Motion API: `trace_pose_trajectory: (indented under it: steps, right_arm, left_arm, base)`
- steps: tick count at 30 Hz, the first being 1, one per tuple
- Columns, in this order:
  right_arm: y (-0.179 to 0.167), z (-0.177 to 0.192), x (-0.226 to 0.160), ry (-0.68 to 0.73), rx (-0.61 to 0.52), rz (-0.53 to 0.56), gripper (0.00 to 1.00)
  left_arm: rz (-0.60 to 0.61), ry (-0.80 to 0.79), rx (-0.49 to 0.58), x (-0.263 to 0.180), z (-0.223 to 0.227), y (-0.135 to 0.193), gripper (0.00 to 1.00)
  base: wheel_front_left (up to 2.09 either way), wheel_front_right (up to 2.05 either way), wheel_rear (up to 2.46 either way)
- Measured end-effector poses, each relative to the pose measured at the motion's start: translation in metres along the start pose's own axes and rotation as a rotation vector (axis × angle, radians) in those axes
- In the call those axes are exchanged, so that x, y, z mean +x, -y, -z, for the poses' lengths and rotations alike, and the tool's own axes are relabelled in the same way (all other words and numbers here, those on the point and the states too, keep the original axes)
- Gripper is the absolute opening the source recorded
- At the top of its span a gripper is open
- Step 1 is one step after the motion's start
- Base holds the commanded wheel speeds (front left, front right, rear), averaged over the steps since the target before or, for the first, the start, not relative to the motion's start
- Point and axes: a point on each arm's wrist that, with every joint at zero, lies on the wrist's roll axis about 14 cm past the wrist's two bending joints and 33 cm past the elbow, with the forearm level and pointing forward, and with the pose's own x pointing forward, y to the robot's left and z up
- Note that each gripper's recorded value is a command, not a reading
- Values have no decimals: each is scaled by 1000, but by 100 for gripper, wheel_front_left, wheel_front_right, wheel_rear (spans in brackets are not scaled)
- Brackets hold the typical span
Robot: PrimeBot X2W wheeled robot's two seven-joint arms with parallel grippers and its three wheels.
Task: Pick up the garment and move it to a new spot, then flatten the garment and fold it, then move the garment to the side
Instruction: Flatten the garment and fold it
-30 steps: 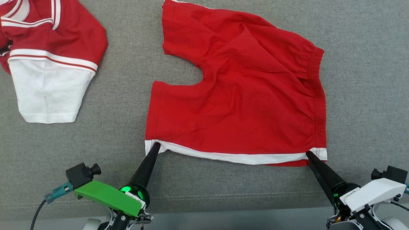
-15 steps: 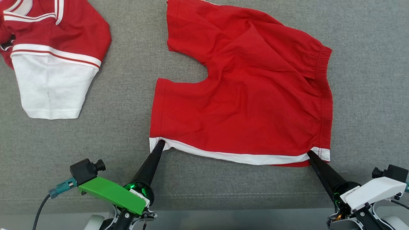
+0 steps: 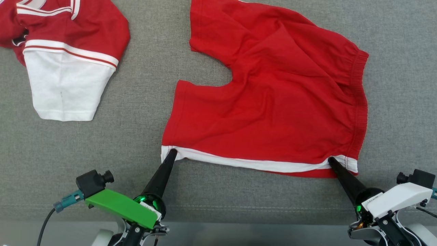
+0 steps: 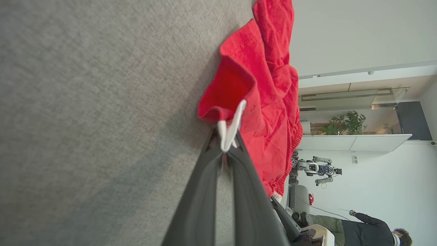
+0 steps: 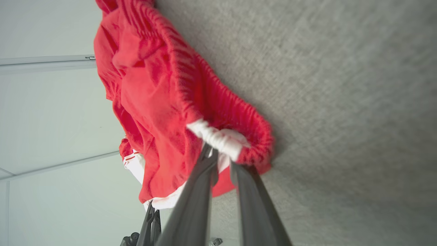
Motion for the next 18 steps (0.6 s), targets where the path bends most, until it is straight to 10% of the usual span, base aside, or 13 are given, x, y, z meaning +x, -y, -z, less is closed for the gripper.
trace_pose_trajectory:
  steps: [1, 18]
  right_arm:
    - [1, 0, 0, -1, 0, 3, 0]
    - [-23, -15, -3, 51, -80, -69, 0]
  left_arm:
    - [0, 0, 0, 0, 0, 0, 0]
    - [31, 49, 18, 2, -11, 10, 0]
  base:
    - [0, 0, 0]
    - [0, 0, 0]
